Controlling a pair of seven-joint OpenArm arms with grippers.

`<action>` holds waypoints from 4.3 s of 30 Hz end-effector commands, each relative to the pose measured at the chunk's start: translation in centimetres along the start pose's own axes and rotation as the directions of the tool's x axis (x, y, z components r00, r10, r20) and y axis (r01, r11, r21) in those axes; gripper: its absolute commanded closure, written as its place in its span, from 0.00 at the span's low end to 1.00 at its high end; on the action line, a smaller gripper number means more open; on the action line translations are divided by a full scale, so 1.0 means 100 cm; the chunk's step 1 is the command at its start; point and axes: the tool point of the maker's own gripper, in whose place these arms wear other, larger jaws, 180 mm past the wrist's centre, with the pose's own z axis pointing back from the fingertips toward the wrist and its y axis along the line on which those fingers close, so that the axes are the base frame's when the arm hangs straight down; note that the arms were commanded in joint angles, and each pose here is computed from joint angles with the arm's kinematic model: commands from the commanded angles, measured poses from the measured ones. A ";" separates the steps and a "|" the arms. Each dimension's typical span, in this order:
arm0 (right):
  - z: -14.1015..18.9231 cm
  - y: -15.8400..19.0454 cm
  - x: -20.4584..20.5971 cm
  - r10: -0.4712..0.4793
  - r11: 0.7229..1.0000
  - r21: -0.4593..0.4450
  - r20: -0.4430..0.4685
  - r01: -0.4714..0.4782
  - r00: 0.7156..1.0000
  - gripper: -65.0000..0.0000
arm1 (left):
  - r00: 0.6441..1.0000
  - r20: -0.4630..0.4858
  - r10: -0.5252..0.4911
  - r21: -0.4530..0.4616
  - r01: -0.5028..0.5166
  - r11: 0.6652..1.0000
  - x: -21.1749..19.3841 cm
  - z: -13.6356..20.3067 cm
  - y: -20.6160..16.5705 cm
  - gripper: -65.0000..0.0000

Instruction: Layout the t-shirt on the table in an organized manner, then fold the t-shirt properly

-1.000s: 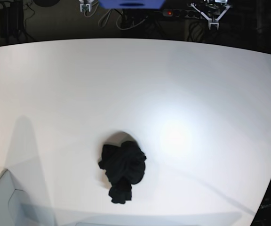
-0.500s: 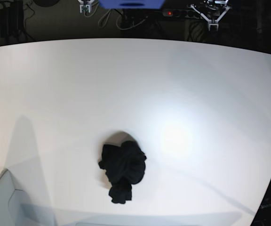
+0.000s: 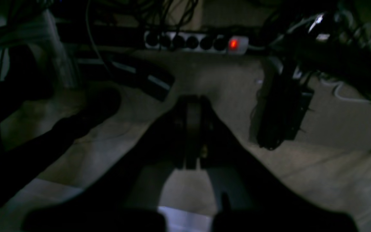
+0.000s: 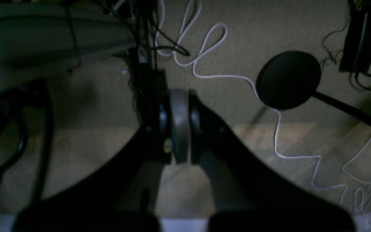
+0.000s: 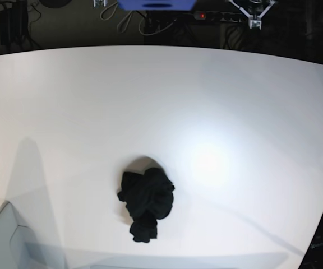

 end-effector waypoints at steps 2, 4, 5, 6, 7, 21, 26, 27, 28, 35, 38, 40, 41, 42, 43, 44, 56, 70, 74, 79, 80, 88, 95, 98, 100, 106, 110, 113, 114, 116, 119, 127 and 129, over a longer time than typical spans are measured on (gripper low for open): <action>0.012 0.001 -0.002 -0.004 1.000 0.009 0.036 0.003 0.999 1.00 | 0.999 0.049 -0.021 0.008 0.021 1.000 0.005 0.010 0.011 1.00; 0.024 0.000 0.004 -0.003 1.000 0.006 0.071 0.002 0.997 1.00 | 0.995 0.090 -0.040 -0.003 0.041 0.999 0.009 0.023 0.012 1.00; 0.029 -0.002 0.009 -0.003 1.000 0.004 0.094 0.003 0.996 1.00 | 0.992 0.116 -0.046 -0.009 0.048 0.999 0.014 0.029 0.012 1.00; 0.035 -0.003 0.015 -0.004 1.000 0.000 0.115 0.004 0.993 1.00 | 0.990 0.134 -0.039 -0.018 0.042 0.999 0.016 0.036 0.012 1.00; 0.041 -0.004 0.021 -0.003 1.000 -0.001 0.140 0.003 0.990 1.00 | 0.987 0.162 -0.022 -0.027 0.027 0.999 0.022 0.043 0.014 1.00; 0.126 -0.026 0.124 0.030 0.999 -0.048 0.446 -0.009 0.894 1.00 | 0.918 0.389 0.074 -0.195 0.004 0.981 0.118 0.133 0.007 1.00; 0.135 -0.030 0.140 0.034 0.998 -0.060 0.487 -0.005 0.873 1.00 | 0.878 0.462 0.124 -0.168 -0.051 0.984 0.139 0.155 0.021 1.00; 0.135 -0.031 0.140 0.034 0.998 -0.061 0.487 -0.005 0.873 1.00 | 0.871 0.473 0.132 -0.160 -0.063 0.985 0.142 0.159 0.027 1.00; 0.136 -0.032 0.140 0.035 0.998 -0.064 0.488 -0.004 0.872 1.00 | 0.862 0.487 0.137 -0.147 -0.074 0.986 0.146 0.162 0.033 1.00; 0.136 -0.031 0.143 0.035 0.998 -0.063 0.497 -0.004 0.867 1.00 | 0.844 0.519 0.137 -0.117 -0.089 0.989 0.157 0.169 0.049 1.00; 0.137 -0.031 0.146 0.035 0.998 -0.062 0.505 -0.004 0.862 1.00 | 0.843 0.518 0.145 -0.121 -0.095 0.988 0.157 0.169 0.048 1.00; 0.142 -0.031 0.155 0.036 0.998 -0.062 0.524 -0.004 0.851 1.00 | 0.843 0.518 0.148 -0.123 -0.098 0.988 0.156 0.169 0.048 1.00; 0.145 -0.031 0.160 0.037 0.998 -0.063 0.537 -0.004 0.843 1.00 | 0.841 0.520 0.150 -0.124 -0.099 0.987 0.158 0.169 0.048 1.00; 0.148 -0.030 0.167 0.038 0.998 -0.063 0.552 -0.004 0.833 1.00 | 0.839 0.523 0.150 -0.123 -0.100 0.987 0.159 0.169 0.048 1.00; 0.152 -0.030 0.173 0.039 0.998 -0.063 0.566 -0.004 0.823 1.00 | 0.838 0.524 0.150 -0.123 -0.100 0.987 0.160 0.169 0.048 1.00; 0.155 -0.029 0.179 0.039 0.998 -0.061 0.580 -0.005 0.814 1.00 | 0.837 0.526 0.150 -0.122 -0.101 0.987 0.160 0.169 0.048 1.00; 0.191 -0.024 0.252 0.042 0.999 -0.055 0.742 -0.002 0.669 1.00 | 0.715 0.680 0.162 -0.183 -0.049 0.982 0.228 0.211 0.027 1.00; 0.208 -0.016 0.431 -0.005 0.999 -0.017 0.833 0.033 0.554 0.63 | 0.559 0.801 0.213 -0.217 -0.059 0.974 0.299 0.239 0.024 0.61; 0.216 0.023 0.486 -0.011 0.998 0.042 0.840 -0.046 0.542 0.54 | 0.497 0.831 0.250 -0.216 -0.126 0.968 0.312 0.248 0.040 0.52; 0.194 0.071 0.535 -0.032 0.988 0.113 0.820 -0.107 0.571 0.45 | 0.444 0.858 0.258 -0.199 -0.175 0.964 0.325 0.258 0.058 0.52; 0.184 0.078 0.540 -0.036 0.986 0.124 0.806 -0.109 0.591 0.44 | 0.441 0.861 0.255 -0.193 -0.182 0.964 0.325 0.259 0.062 0.52; 0.137 0.106 0.575 -0.032 0.980 0.150 0.762 -0.128 0.647 0.44 | 0.434 0.870 0.235 -0.145 -0.231 0.962 0.318 0.262 0.088 0.52; 0.121 0.110 0.585 -0.034 0.980 0.146 0.787 -0.133 0.616 0.41 | 0.446 0.864 0.234 -0.140 -0.235 0.962 0.312 0.260 0.089 0.52; 0.109 0.111 0.582 -0.029 0.980 0.145 0.778 -0.135 0.628 0.41 | 0.443 0.865 0.235 -0.141 -0.234 0.962 0.314 0.260 0.089 0.52; 0.102 0.112 0.580 -0.026 0.980 0.145 0.772 -0.136 0.635 0.42 | 0.442 0.865 0.236 -0.143 -0.234 0.962 0.314 0.260 0.088 0.52; 0.086 0.114 0.571 -0.020 0.980 0.146 0.748 -0.135 0.663 0.64 | 0.435 0.868 0.239 -0.146 -0.236 0.961 0.318 0.260 0.089 0.52; 0.084 0.113 0.568 -0.021 0.980 0.147 0.744 -0.133 0.668 1.00 | 0.405 0.875 0.264 -0.170 -0.252 0.953 0.326 0.262 0.087 0.52; 0.092 0.110 0.562 -0.031 0.981 0.149 0.759 -0.128 0.650 1.00 | 0.340 0.892 0.297 -0.215 -0.258 0.942 0.348 0.271 0.081 0.52; 0.101 0.109 0.562 -0.038 0.980 0.151 0.776 -0.127 0.629 1.00 | 0.319 0.896 0.309 -0.238 -0.242 0.941 0.358 0.275 0.071 0.52; 0.116 0.108 0.559 -0.051 0.980 0.154 0.802 -0.124 0.595 1.00 | 0.280 0.904 0.323 -0.272 -0.206 0.940 0.379 0.284 0.056 0.52; 0.149 0.120 0.553 -0.048 0.973 0.160 0.848 -0.169 0.528 1.00 | 0.273 0.897 0.346 -0.322 -0.131 0.938 0.407 0.294 0.027 0.52; 0.198 0.139 0.529 -0.070 0.956 0.186 0.896 -0.227 0.438 1.00 | 0.373 0.855 0.359 -0.383 -0.012 0.924 0.451 0.302 -0.021 0.52; 0.198 0.139 0.525 -0.074 0.956 0.190 0.894 -0.224 0.443 1.00 | 0.387 0.851 0.356 -0.385 -0.002 0.923 0.450 0.300 -0.025 0.52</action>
